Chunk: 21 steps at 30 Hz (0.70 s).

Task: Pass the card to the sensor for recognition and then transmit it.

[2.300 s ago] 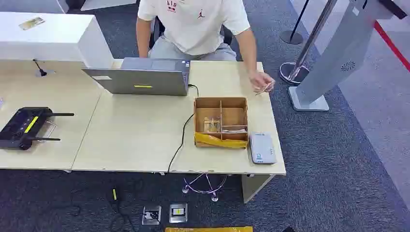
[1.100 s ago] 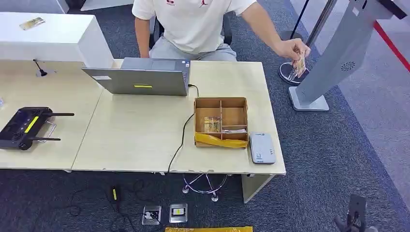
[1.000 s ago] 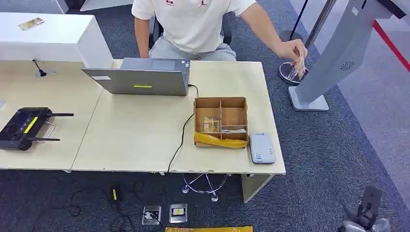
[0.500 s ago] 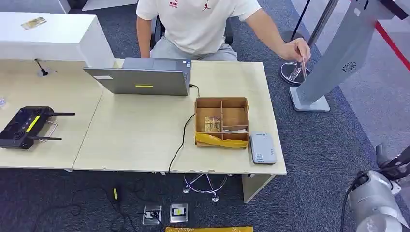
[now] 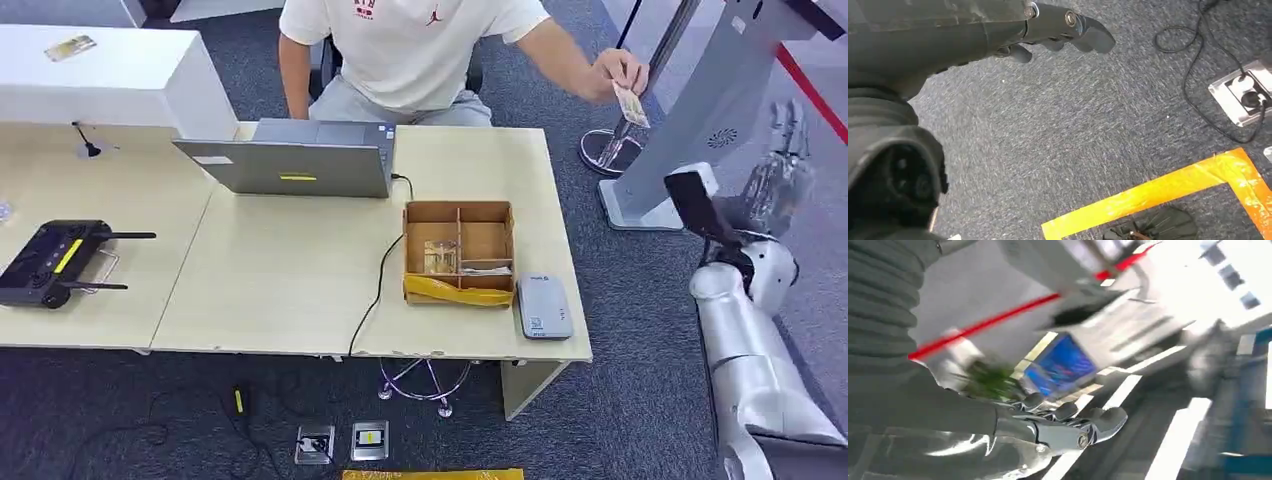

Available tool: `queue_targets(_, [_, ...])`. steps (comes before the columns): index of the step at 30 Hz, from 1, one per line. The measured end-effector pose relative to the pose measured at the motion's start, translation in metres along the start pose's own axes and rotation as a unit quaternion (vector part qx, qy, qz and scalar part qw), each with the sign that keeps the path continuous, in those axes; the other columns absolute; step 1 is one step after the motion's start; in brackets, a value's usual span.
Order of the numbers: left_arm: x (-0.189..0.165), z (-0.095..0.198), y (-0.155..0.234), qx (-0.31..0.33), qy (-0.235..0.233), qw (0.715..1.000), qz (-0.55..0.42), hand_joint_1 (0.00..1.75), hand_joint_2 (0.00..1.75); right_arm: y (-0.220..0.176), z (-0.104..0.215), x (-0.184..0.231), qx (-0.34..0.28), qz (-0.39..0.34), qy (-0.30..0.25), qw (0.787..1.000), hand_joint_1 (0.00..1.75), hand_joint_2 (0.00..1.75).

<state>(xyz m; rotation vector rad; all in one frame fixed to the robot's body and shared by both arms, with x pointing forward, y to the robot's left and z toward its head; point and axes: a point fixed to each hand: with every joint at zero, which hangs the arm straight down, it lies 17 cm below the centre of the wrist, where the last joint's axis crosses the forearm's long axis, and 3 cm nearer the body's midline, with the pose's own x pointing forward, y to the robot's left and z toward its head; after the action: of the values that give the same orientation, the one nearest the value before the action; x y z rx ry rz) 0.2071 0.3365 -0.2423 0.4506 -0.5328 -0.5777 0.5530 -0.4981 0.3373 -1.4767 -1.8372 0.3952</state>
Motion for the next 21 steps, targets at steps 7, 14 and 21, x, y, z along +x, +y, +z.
queue_targets(7, [-0.002, 0.0, -0.001, -0.011, -0.003, 1.0, -0.009, 0.0, 0.0, 0.025, -0.018, 0.099, 0.044, 0.043, -0.137, 0.989, 0.0, 1.75])
queue_targets(14, [-0.007, 0.0, -0.001, -0.02, -0.002, 1.0, -0.014, 0.0, 0.0, 0.048, -0.017, 0.155, 0.087, 0.05, -0.206, 0.973, 0.0, 1.75])
queue_targets(21, [-0.008, 0.0, -0.002, -0.024, -0.003, 1.0, -0.019, 0.0, 0.0, 0.057, -0.017, 0.179, 0.104, 0.044, -0.228, 0.967, 0.0, 1.75])
